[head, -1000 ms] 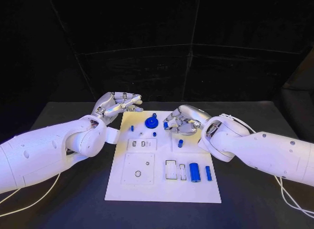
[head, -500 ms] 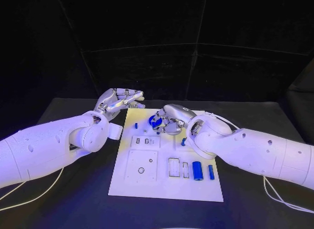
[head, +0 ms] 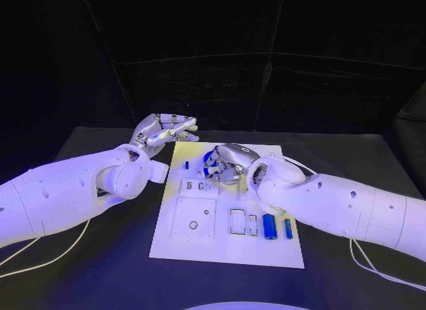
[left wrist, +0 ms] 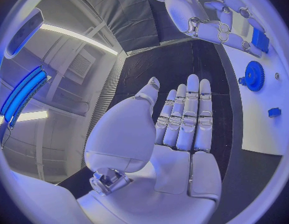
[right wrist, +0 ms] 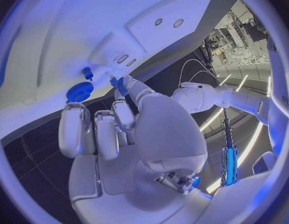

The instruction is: Assemble the parts on the task board

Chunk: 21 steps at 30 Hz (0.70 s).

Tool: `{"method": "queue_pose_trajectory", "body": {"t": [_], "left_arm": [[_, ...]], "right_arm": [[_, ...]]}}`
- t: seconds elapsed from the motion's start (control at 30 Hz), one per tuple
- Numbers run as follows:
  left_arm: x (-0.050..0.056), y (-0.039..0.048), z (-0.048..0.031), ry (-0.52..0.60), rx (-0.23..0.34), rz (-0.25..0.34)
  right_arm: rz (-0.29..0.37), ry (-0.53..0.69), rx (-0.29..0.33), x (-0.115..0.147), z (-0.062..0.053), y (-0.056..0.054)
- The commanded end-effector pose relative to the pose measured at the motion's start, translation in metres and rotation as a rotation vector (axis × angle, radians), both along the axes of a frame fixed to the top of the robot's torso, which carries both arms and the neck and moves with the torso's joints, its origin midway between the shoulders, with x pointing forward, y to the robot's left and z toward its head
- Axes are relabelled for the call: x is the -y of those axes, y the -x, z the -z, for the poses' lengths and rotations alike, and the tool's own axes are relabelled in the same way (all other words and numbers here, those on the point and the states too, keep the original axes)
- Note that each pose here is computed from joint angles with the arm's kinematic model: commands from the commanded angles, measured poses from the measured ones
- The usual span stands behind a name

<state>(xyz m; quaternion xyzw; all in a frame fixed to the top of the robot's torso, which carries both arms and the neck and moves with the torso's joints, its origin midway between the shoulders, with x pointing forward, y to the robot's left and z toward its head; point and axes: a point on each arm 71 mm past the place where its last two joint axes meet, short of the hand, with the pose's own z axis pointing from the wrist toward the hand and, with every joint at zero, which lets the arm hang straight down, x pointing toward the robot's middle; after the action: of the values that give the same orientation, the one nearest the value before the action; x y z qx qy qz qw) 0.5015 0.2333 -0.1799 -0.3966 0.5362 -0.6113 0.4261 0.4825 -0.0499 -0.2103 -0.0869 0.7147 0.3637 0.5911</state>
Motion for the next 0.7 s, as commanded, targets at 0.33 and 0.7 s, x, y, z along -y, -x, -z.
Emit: {"method": "queue_pose_trajectory", "body": {"t": [0.33,0.7], "left_arm": [[0.001,-0.0005,-0.0008,0.006,-0.007,0.005],[0.002,-0.0004,-0.0007,0.006,-0.009,0.007]], "right_arm": [[-0.013,0.101,-0.044,-0.004,0.013,0.002],[-0.025,0.134,-0.06,-0.006,0.022,0.005]]}}
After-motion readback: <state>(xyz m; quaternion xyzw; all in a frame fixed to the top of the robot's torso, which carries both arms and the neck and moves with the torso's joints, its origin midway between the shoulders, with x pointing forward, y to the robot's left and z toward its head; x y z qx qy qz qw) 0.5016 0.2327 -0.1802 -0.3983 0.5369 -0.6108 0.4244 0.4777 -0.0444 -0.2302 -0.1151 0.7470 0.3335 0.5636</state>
